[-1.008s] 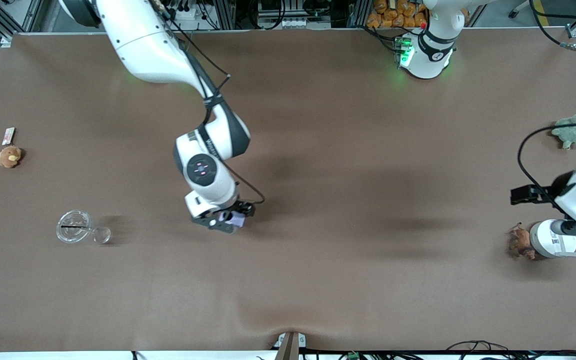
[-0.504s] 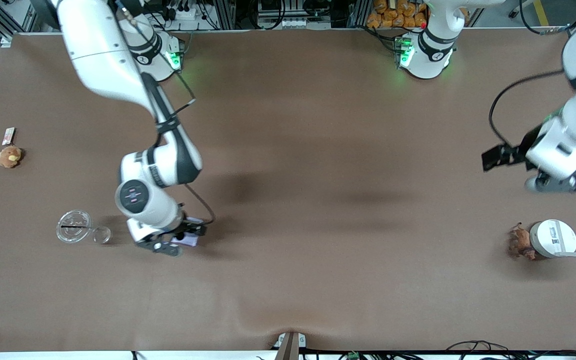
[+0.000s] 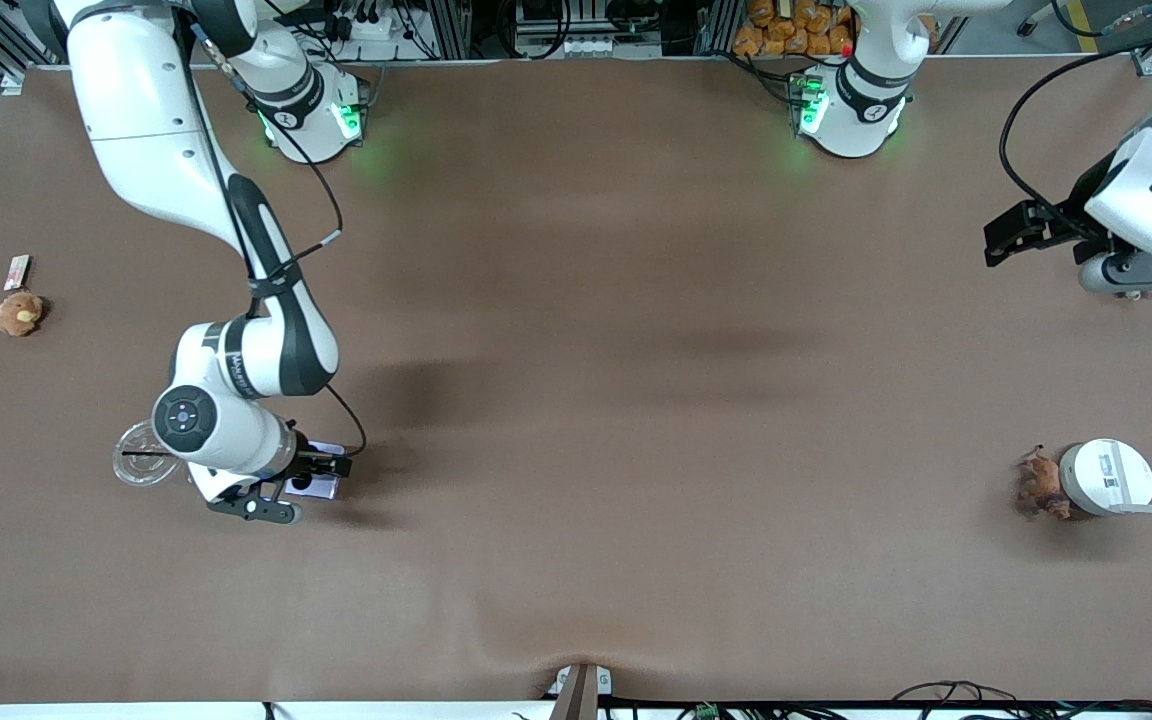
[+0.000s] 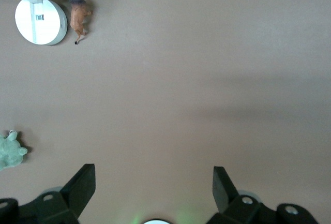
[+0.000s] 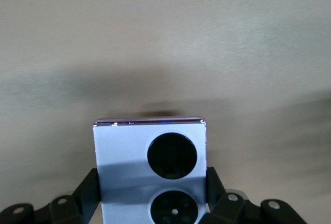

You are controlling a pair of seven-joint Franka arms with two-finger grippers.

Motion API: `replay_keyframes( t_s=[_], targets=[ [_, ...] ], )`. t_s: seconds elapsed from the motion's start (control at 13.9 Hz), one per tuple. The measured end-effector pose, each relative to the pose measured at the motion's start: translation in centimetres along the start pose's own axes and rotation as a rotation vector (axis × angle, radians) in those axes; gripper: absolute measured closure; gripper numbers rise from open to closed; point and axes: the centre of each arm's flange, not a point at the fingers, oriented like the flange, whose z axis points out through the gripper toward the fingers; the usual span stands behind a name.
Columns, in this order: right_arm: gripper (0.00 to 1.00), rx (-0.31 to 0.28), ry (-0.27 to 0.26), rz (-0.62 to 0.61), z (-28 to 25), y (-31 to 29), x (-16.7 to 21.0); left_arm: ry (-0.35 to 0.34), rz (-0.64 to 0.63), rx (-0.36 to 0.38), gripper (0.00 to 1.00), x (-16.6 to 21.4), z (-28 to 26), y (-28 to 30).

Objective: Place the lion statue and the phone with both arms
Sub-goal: 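Carry the phone toward the glass cup and lower it with the right gripper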

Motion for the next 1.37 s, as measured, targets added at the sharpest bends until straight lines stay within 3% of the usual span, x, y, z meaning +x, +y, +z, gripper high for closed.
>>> replay_keyframes(
  t_s=[0.29,0.65,1.3,1.37],
  targets=[
    [0.16,-0.002,-0.008,-0.033,0.9,2.2,0.5,0.013,0.013,0.001,0.00,-1.1,-2.8,0.6],
    [0.16,0.035,-0.030,-0.079,2.6,3.5,0.6,0.012,0.022,0.002,0.00,-1.3,-3.2,1.1],
    [0.16,0.037,-0.041,-0.101,3.4,4.5,0.7,-0.008,-0.009,-0.026,0.00,-1.7,-4.1,-0.4],
    [0.11,0.037,-0.042,-0.101,3.4,4.5,0.6,-0.006,-0.011,-0.027,0.00,-1.6,-4.2,-0.5]
  ],
)
